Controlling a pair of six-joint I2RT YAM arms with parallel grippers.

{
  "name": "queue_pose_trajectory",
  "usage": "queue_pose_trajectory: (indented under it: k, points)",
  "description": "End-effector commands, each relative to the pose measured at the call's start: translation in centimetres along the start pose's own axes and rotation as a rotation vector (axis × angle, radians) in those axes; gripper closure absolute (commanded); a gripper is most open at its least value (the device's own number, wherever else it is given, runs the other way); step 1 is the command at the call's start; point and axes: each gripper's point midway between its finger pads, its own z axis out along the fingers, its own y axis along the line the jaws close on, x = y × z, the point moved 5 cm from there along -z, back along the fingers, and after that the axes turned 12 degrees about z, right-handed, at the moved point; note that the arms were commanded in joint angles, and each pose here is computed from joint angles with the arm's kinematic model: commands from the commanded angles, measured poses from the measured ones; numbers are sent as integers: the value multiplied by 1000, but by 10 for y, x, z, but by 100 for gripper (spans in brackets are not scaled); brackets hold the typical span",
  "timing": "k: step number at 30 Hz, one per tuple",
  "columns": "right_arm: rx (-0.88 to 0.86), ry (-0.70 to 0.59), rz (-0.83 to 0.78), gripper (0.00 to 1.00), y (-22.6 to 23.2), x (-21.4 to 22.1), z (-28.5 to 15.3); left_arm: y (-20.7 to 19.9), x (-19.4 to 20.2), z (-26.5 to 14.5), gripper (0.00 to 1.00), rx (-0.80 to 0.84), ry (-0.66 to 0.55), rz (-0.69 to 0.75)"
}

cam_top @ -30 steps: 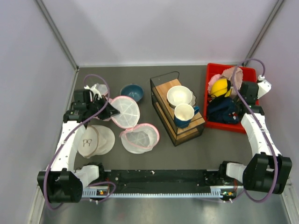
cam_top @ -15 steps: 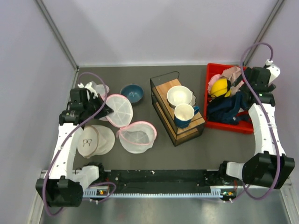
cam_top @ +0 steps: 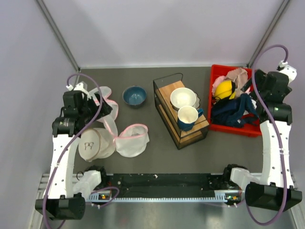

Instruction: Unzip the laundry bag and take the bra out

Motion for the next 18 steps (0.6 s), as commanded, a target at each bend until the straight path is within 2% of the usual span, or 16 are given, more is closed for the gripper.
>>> queue_pose_trajectory:
  k: [1, 6, 13, 18]
  points:
    - [23, 16, -31, 1, -12, 7, -6, -2, -26, -29, 13, -38, -127, 21]
    - [39, 47, -22, 1, -18, 21, -3, -2, -28, -42, 8, -38, -155, 66]
    - [43, 47, 0, 1, -18, 22, -3, -11, -14, -42, 8, 50, -167, 56]
    - [45, 49, 3, 1, -19, 24, -3, -9, -9, -43, 7, 46, -166, 54]
